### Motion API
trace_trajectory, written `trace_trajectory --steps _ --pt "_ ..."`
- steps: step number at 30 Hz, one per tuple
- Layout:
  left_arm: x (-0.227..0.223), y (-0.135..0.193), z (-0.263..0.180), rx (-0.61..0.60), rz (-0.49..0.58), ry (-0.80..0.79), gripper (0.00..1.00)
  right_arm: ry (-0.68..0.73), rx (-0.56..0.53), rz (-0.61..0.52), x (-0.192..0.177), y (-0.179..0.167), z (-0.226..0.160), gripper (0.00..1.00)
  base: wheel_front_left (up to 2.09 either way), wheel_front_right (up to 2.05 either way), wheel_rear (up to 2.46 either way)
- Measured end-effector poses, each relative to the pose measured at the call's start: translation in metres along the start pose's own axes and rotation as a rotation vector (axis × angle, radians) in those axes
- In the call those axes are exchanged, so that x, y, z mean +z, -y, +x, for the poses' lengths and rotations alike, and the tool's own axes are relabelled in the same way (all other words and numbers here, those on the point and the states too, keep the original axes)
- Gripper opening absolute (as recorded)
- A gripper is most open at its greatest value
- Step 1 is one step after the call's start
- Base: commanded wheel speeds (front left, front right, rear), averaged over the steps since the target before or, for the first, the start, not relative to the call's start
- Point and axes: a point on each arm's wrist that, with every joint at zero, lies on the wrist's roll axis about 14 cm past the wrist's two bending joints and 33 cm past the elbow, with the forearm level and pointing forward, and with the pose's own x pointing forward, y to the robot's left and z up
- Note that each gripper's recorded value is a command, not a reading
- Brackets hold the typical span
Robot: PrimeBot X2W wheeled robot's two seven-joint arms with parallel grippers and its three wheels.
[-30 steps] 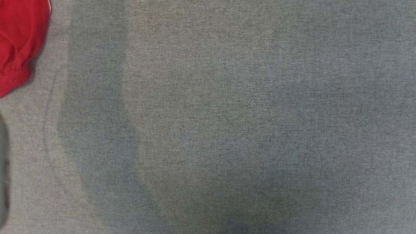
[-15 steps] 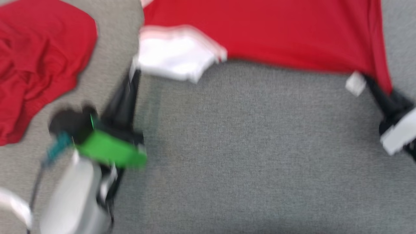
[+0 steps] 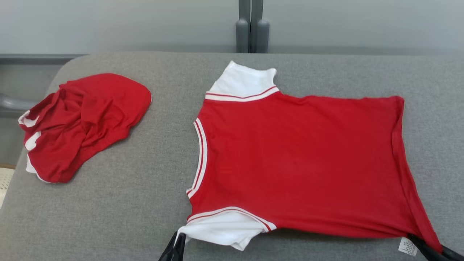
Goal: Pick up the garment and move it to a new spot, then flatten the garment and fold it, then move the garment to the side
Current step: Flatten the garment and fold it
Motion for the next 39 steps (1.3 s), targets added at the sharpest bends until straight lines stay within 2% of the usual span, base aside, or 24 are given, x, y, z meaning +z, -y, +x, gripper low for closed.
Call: trace_trajectory --steps 7,11,21,29,39 --pt "0.012 0.008 -0.002 -0.059 0.033 -0.015 0.0 0.004 0.02 -0.022 0.016 -0.01 0.002 0.0 0.0 0.0 0.0" --pt "0.02 0.005 0.023 -0.107 0.092 -0.029 0.0 -0.04 0.044 -0.031 0.022 -0.014 0.022 0.0 0.0 0.0 0.0" --pt "0.029 0.002 0.092 -0.225 0.215 -0.084 0.0 -0.177 0.032 -0.007 0.024 0.004 0.054 0.0 0.0 0.0 0.0" --pt "0.034 0.011 0.159 -0.316 0.338 -0.105 0.0 -0.2 0.03 -0.017 0.034 0.012 0.072 0.0 0.0 0.0 0.0" --pt "0.015 0.018 0.217 -0.375 0.411 -0.145 0.0 -0.245 -0.003 -0.003 0.039 0.029 0.09 0.0 0.0 0.0 0.0"
